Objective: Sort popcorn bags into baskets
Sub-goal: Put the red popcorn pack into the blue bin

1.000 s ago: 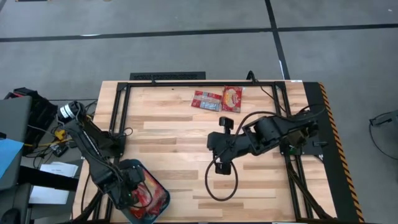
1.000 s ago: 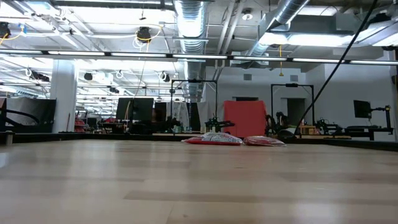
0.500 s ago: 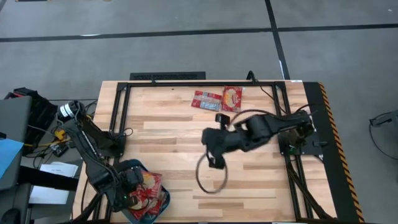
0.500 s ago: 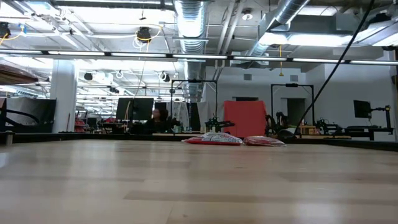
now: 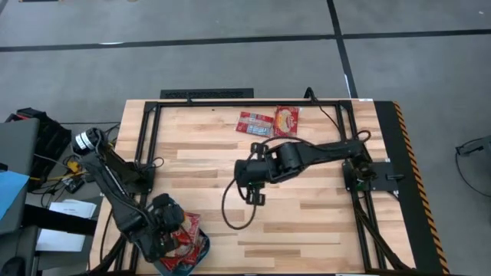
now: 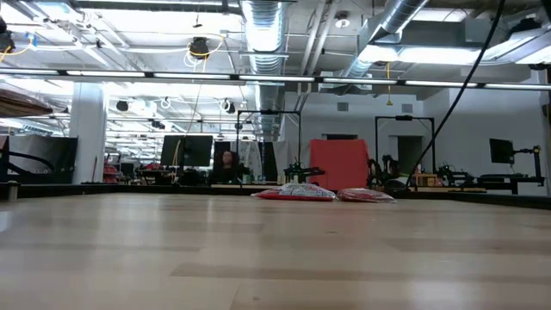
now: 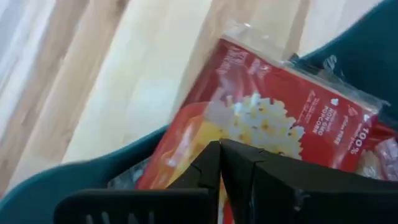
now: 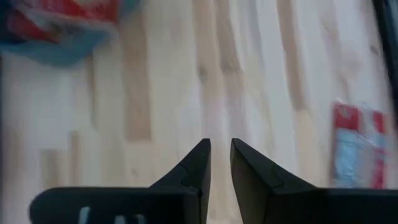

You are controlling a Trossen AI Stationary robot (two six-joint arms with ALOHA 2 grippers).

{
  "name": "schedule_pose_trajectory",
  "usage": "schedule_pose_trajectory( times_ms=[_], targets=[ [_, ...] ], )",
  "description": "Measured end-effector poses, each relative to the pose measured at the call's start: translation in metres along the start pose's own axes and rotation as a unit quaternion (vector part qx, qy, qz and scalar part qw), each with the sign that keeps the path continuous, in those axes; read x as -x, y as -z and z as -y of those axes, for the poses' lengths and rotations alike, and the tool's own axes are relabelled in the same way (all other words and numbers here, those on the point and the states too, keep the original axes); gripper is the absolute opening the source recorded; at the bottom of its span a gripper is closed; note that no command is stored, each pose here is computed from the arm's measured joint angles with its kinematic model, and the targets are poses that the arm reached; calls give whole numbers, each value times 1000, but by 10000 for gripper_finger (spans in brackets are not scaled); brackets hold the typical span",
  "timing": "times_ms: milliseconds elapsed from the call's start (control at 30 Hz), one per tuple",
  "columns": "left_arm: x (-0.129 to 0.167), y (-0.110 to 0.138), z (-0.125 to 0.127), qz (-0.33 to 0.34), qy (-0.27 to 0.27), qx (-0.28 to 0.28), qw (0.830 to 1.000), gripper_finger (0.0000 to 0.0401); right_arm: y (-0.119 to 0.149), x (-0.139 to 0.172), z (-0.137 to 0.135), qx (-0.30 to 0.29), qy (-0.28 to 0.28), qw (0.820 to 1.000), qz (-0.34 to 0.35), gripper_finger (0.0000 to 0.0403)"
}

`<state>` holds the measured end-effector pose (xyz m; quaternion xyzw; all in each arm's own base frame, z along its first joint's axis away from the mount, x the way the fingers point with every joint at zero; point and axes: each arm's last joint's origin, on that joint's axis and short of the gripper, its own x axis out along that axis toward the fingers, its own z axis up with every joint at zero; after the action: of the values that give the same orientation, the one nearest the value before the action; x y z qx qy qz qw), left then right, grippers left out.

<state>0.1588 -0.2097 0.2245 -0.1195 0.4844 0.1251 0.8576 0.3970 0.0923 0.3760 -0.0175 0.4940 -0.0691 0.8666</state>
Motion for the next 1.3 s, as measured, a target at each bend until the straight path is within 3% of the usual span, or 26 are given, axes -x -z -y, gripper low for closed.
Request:
schedule_pose_trajectory(
  times_ms=[200,700,867,1067,1200,1300],
  targets=[
    [-10,4,7,-27,4,-31,999,0,-1,5,2,-1,-5,1000,8,78],
    [6,11,21,-49,59,-31,997,0,-6,2,13,9,1,1000,18,76],
    [15,4,27,-42,75,-29,996,0,-10,-5,44,-26,23,999,6,92],
    [35,-9,29,-18,63,-25,998,0,-2,-12,88,-43,44,996,-62,165],
    [65,-27,16,62,60,-11,996,0,9,-3,122,-63,68,989,-111,200],
    [85,-44,-8,117,53,14,992,0,16,8,146,-97,67,988,-99,213]
  ],
)
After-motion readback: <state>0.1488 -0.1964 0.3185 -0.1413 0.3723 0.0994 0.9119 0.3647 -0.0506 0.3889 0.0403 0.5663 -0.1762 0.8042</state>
